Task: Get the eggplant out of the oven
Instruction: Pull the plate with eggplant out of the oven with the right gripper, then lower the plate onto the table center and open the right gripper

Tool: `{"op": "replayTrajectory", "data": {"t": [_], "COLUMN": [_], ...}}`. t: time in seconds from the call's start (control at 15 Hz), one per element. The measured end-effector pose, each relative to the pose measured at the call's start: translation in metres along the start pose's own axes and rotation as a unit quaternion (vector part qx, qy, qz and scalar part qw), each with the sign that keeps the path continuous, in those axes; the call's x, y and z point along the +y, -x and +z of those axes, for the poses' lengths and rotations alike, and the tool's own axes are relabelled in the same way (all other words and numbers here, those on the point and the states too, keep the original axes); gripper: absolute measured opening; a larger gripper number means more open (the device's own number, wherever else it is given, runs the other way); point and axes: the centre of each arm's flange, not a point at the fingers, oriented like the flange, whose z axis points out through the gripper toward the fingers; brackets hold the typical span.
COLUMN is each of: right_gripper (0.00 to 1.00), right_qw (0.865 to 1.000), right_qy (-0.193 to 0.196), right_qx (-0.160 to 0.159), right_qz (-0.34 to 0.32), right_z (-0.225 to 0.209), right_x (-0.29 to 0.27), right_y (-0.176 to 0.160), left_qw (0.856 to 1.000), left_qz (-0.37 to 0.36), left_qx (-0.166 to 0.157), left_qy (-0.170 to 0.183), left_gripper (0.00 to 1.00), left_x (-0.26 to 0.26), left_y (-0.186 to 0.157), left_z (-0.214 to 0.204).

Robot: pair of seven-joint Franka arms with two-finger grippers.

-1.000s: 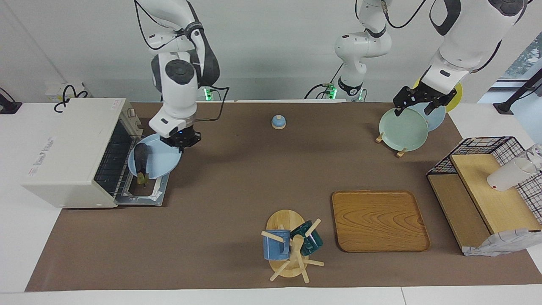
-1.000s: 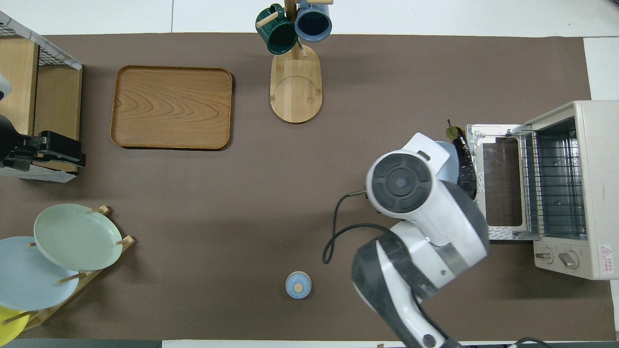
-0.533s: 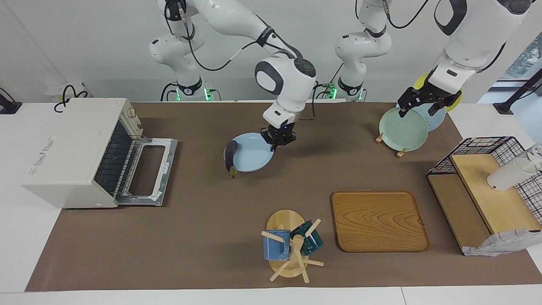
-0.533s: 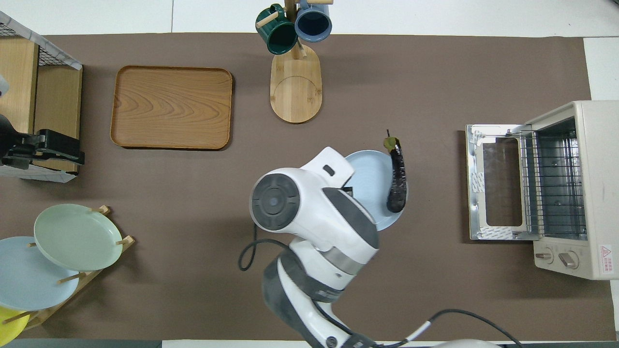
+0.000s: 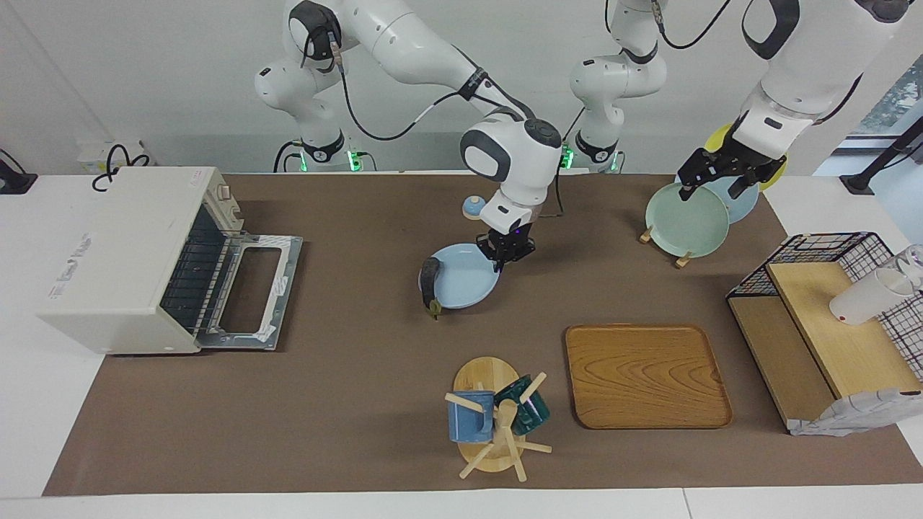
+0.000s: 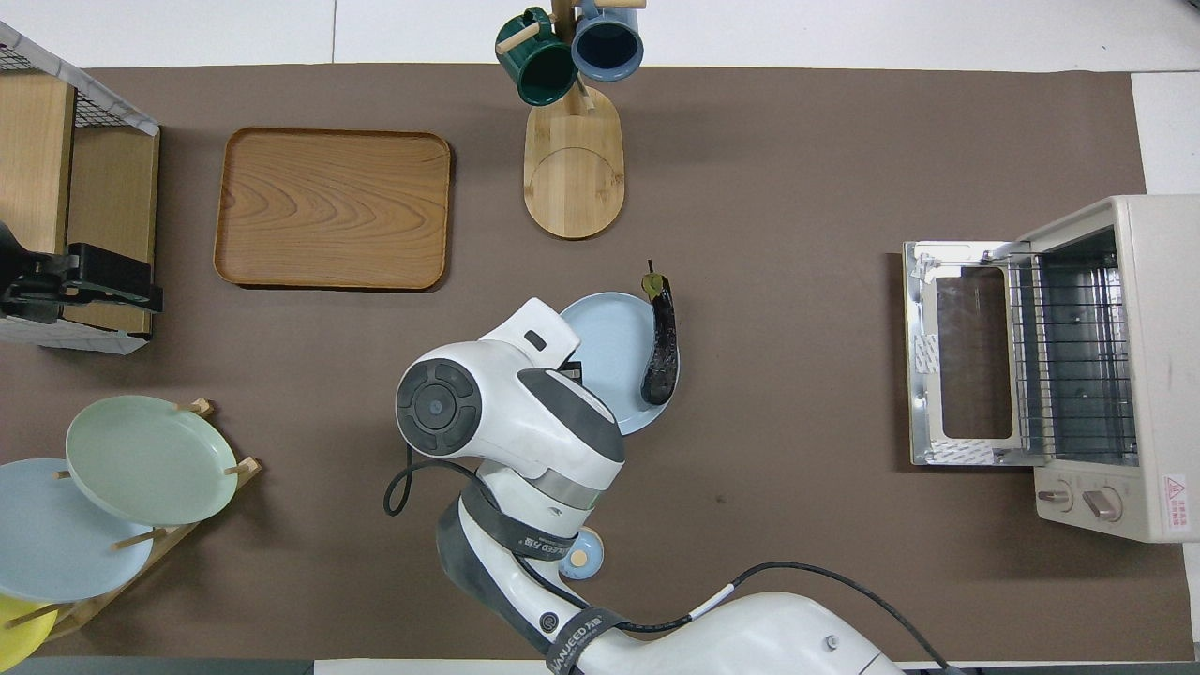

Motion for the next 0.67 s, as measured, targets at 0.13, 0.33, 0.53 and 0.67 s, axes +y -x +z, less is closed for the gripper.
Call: {"op": "replayTrajectory", "data": {"t": [0.13, 0.33, 0.53, 0.67], "right_gripper": [0.05, 0.21, 0.22, 0.23], "right_qw": [1.0, 0.999, 0.999, 1.0], "right_qy": [-0.017, -0.045, -0.026, -0.001], "right_qx": [0.01, 0.028, 0.022, 0.014], "right_qz": [0.0, -0.002, 0.0, -0.005], "right_z": [0.007, 0.015, -0.016, -0.053], "right_x": [0.001, 0.002, -0.001, 0.008], "right_y": [0.002, 0.004, -0.005, -0.02], "left_qw": [1.0, 1.0, 1.0, 1.0], "left_qz": [0.0, 0.0, 0.003, 0.004], "left_qx": [0.0, 0.002, 0.007, 0.007], "left_qy": [0.001, 0.001, 0.002, 0.003], "left_gripper": [1.0, 1.0, 1.0, 1.0], "left_x": [0.0, 0.0, 0.003, 0.005], "left_y": [0.0, 0.0, -0.002, -0.002], "left_z": [0.0, 0.0, 0.001, 0.002]}}
